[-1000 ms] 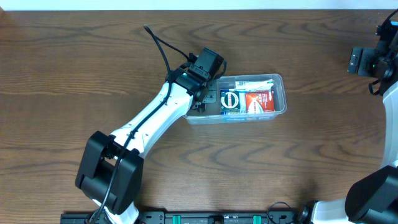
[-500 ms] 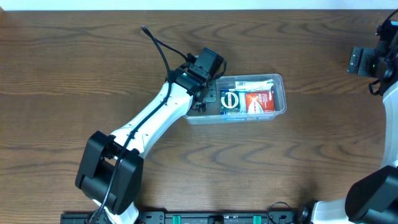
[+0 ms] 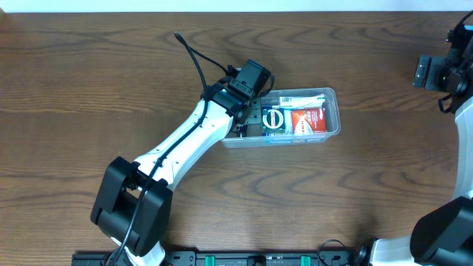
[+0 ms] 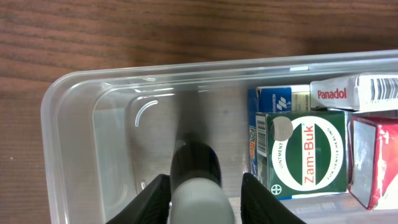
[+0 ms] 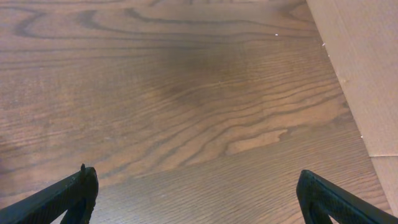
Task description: Pack container
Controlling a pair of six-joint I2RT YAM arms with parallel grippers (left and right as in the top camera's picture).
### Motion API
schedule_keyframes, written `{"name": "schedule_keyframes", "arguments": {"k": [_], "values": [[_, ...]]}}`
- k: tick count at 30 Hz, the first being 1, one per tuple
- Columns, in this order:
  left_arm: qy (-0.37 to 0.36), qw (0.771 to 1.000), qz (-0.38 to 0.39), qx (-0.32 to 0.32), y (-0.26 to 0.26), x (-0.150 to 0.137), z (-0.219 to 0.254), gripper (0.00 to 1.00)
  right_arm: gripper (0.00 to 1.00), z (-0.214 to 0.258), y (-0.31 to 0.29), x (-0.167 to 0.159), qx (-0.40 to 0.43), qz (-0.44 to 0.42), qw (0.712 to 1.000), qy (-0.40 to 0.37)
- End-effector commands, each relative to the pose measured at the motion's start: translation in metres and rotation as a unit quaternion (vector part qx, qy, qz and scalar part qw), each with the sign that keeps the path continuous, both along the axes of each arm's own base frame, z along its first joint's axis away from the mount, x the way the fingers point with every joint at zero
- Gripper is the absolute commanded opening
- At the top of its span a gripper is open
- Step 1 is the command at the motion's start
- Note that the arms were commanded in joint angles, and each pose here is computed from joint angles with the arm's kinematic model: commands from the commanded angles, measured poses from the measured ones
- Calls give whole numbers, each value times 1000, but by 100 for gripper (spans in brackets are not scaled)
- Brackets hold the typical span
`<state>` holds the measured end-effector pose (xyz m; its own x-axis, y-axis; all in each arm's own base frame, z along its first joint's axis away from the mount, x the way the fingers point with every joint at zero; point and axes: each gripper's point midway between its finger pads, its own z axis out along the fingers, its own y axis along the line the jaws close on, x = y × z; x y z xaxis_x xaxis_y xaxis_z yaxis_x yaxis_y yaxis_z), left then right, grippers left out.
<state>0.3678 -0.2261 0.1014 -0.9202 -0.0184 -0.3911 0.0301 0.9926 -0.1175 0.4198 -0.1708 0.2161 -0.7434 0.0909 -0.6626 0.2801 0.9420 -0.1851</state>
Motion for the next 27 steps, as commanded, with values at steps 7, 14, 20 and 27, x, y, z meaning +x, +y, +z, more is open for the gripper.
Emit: {"name": "schedule_keyframes", "arguments": {"k": [7,14,20,27], "values": [[-2,1000,4,-1,0,1,1,40,99,3,-3,0,1,-9,1000,-5],[-19,1000,-14,-3,-2,3,15,48,99,3,-3,0,1,-9,1000,-5],[-76,995,-56,-14,-3,5,69,59,99,3,-3,0,1,-9,1000,-5],[-127,983,-135,11,28,-41,141,98,99,3,-3,0,1,-9,1000,-5]]}}
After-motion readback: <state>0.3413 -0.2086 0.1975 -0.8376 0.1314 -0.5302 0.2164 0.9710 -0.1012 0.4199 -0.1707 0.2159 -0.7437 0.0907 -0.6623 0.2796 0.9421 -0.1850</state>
